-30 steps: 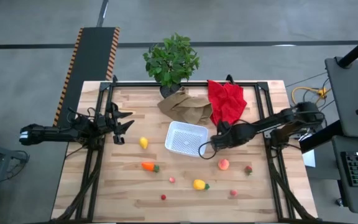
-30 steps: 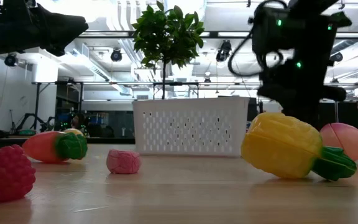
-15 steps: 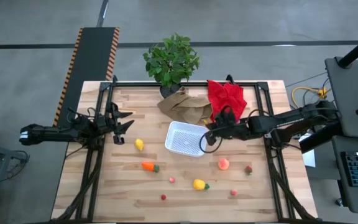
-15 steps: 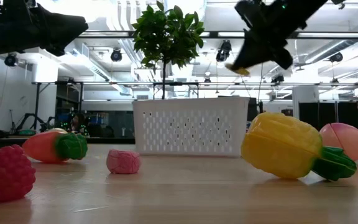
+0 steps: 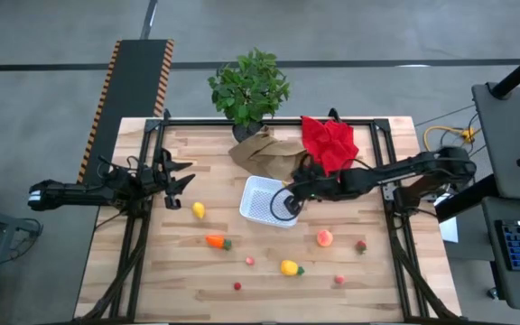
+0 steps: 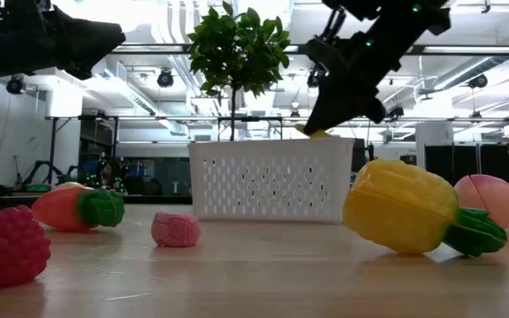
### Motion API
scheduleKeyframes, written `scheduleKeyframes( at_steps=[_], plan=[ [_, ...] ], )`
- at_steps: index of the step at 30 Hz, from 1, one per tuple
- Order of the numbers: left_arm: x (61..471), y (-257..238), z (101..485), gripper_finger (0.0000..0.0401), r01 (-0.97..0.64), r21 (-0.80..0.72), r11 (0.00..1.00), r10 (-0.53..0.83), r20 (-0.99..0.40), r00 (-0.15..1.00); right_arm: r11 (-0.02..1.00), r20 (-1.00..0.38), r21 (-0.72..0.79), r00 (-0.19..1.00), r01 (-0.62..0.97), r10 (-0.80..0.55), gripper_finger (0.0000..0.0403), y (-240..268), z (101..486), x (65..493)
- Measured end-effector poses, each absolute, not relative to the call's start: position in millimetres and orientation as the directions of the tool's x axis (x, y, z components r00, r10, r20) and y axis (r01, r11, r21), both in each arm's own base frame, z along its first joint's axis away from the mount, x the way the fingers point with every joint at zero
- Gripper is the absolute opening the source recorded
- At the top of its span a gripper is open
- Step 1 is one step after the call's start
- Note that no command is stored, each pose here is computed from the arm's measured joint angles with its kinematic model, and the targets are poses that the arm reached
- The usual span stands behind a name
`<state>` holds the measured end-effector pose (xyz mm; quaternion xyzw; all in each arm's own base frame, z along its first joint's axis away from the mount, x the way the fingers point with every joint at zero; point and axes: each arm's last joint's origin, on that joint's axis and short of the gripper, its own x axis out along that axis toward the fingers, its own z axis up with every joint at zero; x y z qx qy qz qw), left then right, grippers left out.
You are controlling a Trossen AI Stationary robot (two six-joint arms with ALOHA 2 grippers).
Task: Pick and placing Produce into tupperware
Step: Put the corn into the bin
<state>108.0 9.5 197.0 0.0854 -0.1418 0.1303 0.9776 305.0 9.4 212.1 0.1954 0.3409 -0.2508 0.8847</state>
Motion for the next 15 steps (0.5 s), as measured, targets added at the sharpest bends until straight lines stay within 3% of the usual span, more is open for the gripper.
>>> scheduleKeyframes(
  at_steps=[15],
  plan=[
    [109,10,196,0.0144,-0.277,0.133,0.952,0.231,0.287,0.93,0.867,-0.852,-0.097,0.41,0.488,-0.325,0.0009,8,206,352]
  ],
)
